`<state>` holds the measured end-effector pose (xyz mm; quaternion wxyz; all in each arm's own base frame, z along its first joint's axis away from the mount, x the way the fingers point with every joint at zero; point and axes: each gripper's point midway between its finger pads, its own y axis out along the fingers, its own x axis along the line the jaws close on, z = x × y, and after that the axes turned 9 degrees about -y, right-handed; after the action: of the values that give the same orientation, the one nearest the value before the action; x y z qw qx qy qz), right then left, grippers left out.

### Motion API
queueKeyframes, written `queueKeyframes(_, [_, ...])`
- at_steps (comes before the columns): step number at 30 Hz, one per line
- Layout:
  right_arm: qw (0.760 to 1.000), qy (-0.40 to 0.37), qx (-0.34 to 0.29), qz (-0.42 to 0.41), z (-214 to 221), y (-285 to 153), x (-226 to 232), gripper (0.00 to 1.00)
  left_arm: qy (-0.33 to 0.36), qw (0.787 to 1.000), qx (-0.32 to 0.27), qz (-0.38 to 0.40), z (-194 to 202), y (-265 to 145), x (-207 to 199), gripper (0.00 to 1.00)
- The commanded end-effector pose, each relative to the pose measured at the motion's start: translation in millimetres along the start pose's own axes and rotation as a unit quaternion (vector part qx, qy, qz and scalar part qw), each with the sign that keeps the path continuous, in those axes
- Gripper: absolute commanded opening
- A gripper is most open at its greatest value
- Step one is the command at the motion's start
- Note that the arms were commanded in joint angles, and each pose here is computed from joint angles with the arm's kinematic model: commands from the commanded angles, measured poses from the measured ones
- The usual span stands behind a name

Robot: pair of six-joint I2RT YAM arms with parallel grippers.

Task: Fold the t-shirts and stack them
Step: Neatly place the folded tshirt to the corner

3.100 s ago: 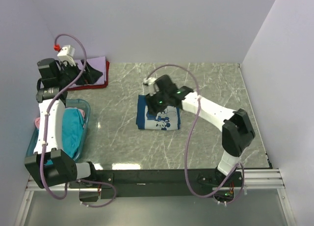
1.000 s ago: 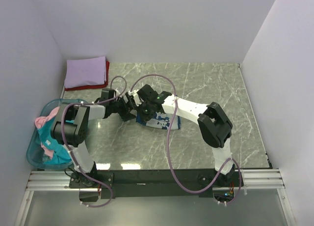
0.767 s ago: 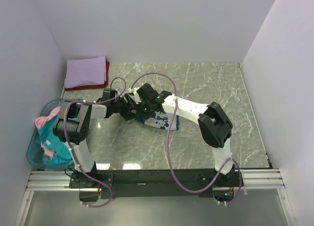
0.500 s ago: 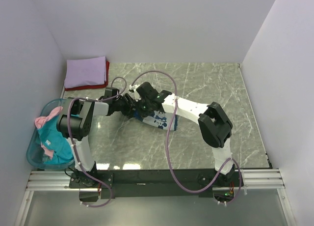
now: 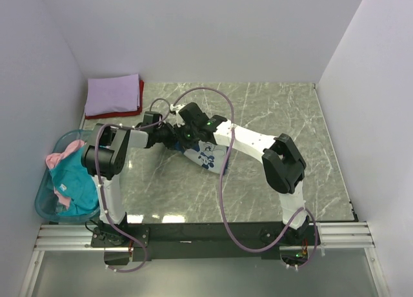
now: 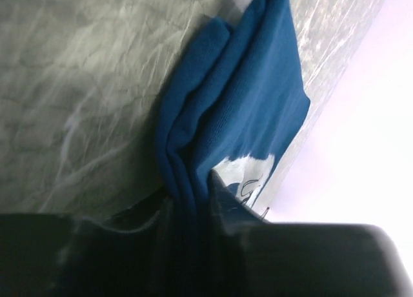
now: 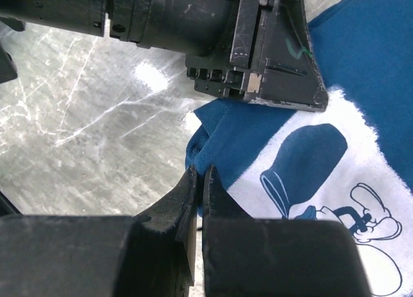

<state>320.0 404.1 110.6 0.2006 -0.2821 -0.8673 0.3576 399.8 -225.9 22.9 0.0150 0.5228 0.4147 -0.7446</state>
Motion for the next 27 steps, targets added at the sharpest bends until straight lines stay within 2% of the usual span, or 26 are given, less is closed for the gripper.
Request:
queueKeyframes(1, [0.999, 0.003, -0.052, -0.011, -36.2, -10.6, 6.5, 0.0, -0.001, 0.997, -0.034, -0.063, -11.8, 13.0, 33.4, 0.11])
queueKeyframes(2, [0.999, 0.003, -0.046, -0.012, -33.5, -10.2, 6.2, 0.05, 0.006, 0.997, -0.044, -0.068, -16.9, 12.5, 31.7, 0.05])
queueKeyframes(4, [0.999, 0.002, -0.041, -0.013, -31.3, -11.7, 6.7, 0.13, 0.036, 0.995, -0.056, -0.081, -25.1, 9.6, 23.6, 0.01])
queueKeyframes(5, [0.999, 0.003, -0.04, -0.014, -29.8, -12.7, 6.4, 0.31, 0.049, 0.993, -0.065, -0.088, -30.3, 7.7, 20.9, 0.01])
queueKeyframes(7, [0.999, 0.007, -0.044, -0.013, -27.9, -21.1, 1.6, 0.48, 0.096, 0.985, -0.094, -0.105, -47.7, 3.1, 10.6, 0.01])
queueKeyframes(8, [0.999, 0.008, -0.045, -0.01, -26.6, -24.7, -2.1, 0.62, 0.111, 0.982, -0.101, -0.119, -51.8, -0.4, 11.4, 0.01])
queueKeyframes(11, [0.998, 0.018, -0.059, -0.006, -28.0, -47.9, -18.2, 0.82, 0.177, 0.964, -0.131, -0.146, -73.4, -8.7, 0.2, 0.0])
queueKeyframes(13, [0.998, 0.026, -0.051, 0.004, -19.0, -56.5, -35.7, 0.84, 0.228, 0.947, -0.158, -0.164, -95.4, -14.8, -18.5, 0.01])
queueKeyframes(15, [0.998, 0.023, -0.055, 0.014, -19.0, -71.8, -47.6, 0.86, 0.258, 0.934, -0.16, -0.188, -105.9, -16.0, -19.7, 0.0])
queueKeyframes(16, [0.998, 0.031, -0.045, 0.024, -10.0, -75.8, -60.8, 0.87, 0.294, 0.919, -0.184, -0.188, -121.6, -21.0, -38.8, 0.0])
queueKeyframes(18, [0.998, 0.027, -0.047, 0.037, -6.8, -87.8, -72.5, 0.87, 0.325, 0.906, -0.192, -0.191, -132.8, -22.6, -49.3, 0.0])
queueKeyframes(22, [0.997, 0.033, -0.034, 0.066, 14.9, -105.1, -101.2, 0.88, 0.402, 0.863, -0.245, -0.181, -166.1, -40.3, -95.4, 0.0])
queueKeyframes(25, [0.995, 0.043, -0.037, 0.082, 22.8, -117.3, -117.1, 0.89, 0.435, 0.843, -0.265, -0.17, -185.5, -51.1, -123.0, 0.01])
queueKeyframes(27, [0.994, 0.045, -0.037, 0.09, 25.7, -123.6, -124.7, 0.9, 0.442, 0.84, -0.268, -0.166, -199.0, -55.2, -128.8, 0.01])
